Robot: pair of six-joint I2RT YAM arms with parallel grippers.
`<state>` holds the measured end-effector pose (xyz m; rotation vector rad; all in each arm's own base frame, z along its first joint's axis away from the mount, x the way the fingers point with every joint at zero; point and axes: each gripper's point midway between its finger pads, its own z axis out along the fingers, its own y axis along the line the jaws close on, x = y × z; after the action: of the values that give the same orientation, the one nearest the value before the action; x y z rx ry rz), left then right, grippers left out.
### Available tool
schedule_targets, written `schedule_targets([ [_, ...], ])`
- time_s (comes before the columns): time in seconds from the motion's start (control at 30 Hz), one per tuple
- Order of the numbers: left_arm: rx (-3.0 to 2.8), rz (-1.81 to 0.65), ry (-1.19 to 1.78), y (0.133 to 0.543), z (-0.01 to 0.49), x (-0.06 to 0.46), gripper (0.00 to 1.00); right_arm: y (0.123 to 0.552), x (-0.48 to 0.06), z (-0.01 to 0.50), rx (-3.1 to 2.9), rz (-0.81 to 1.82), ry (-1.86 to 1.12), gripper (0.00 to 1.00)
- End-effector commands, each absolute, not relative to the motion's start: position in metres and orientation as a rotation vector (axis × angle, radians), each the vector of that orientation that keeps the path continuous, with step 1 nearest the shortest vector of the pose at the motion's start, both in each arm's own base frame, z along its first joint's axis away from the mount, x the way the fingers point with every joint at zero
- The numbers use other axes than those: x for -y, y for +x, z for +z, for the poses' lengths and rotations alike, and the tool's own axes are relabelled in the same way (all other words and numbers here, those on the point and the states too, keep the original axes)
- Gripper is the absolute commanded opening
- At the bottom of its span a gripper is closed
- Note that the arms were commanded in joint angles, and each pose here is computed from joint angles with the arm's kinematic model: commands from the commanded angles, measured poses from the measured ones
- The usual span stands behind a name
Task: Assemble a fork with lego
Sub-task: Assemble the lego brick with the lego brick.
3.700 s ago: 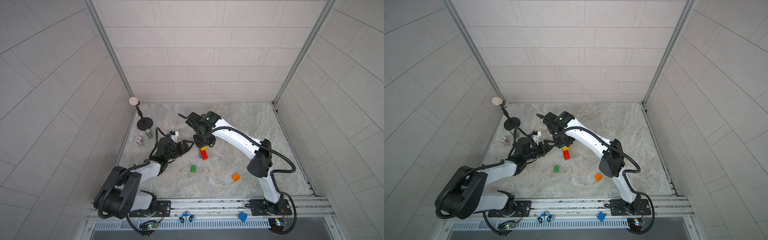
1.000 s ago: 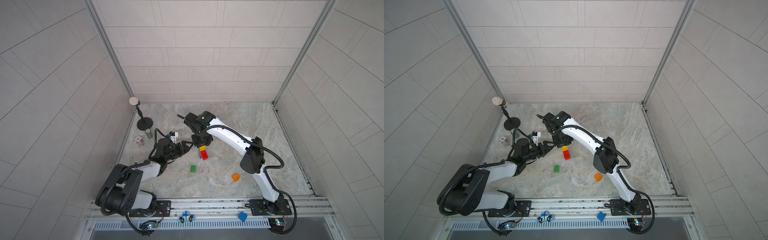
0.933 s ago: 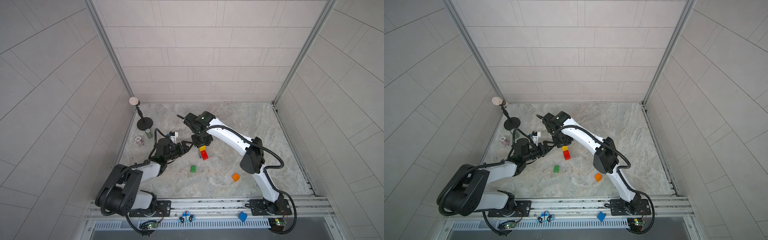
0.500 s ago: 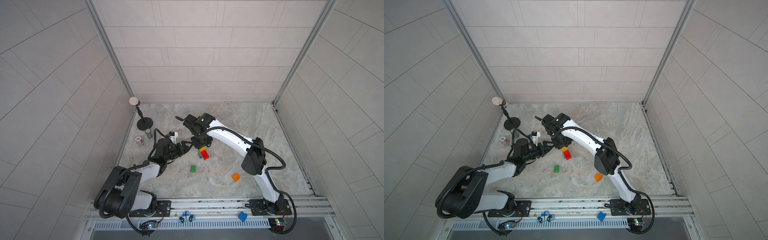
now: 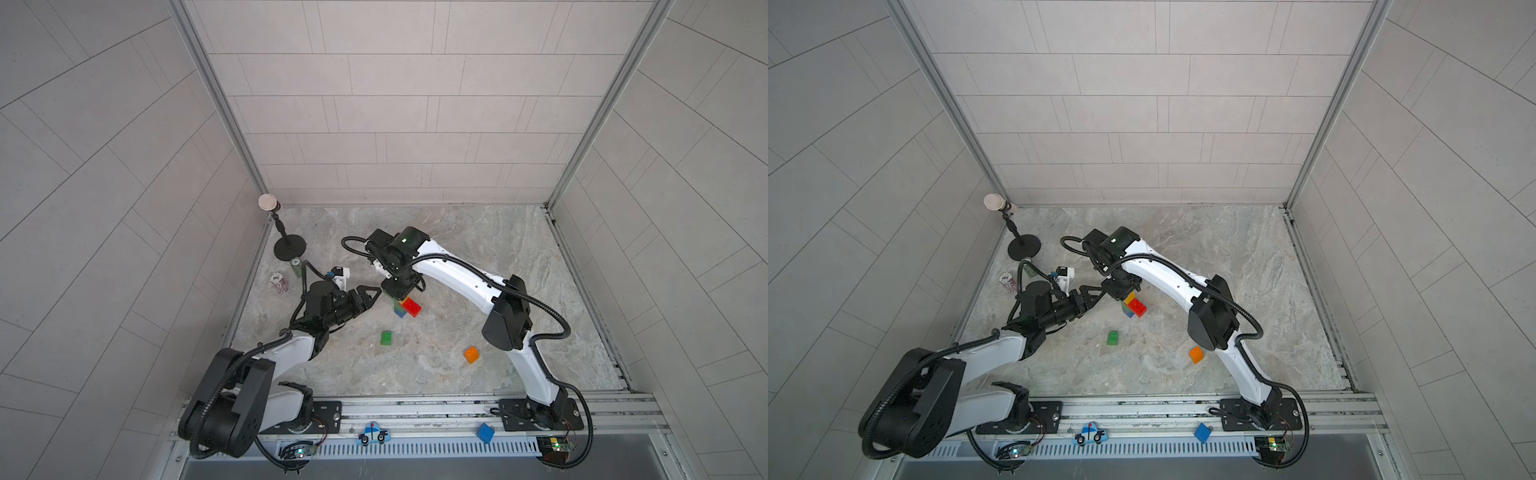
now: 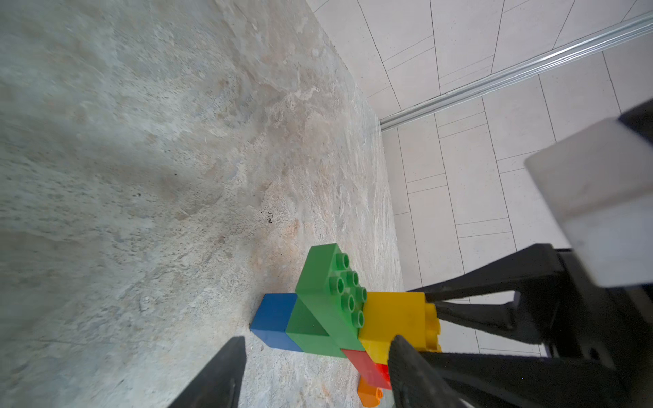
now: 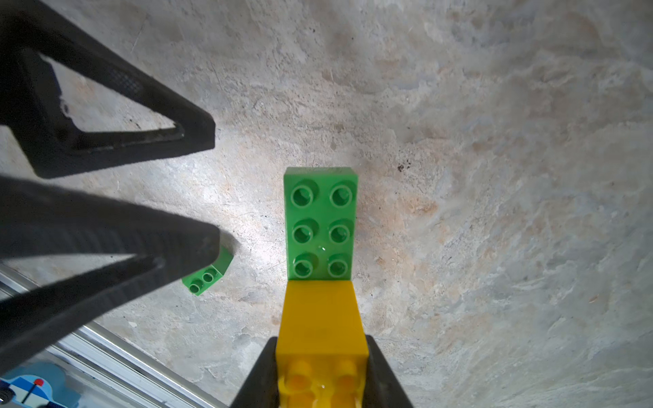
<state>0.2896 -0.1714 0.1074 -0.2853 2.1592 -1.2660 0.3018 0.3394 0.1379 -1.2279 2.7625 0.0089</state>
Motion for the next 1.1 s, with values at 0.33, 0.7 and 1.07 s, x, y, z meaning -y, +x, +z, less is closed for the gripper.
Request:
schedule_targets([
  [0.33,-2.189,-1.209,-0.268,0.279,0.107,0.163,0.68,0.277,-0.336,0.096,-2.827,-0.024,-1.509,0.14],
  [0.7,-2.186,-1.195,-0.271,0.277,0.111,0.161,0.68,0.287,-0.35,0.126,-2.777,0.093,-1.414,0.74],
  [1.07,-2.179,-1.055,-0.298,0.275,0.123,0.143,0.76,0.311,-0.359,0.192,-2.615,0.235,-1.198,0.95],
])
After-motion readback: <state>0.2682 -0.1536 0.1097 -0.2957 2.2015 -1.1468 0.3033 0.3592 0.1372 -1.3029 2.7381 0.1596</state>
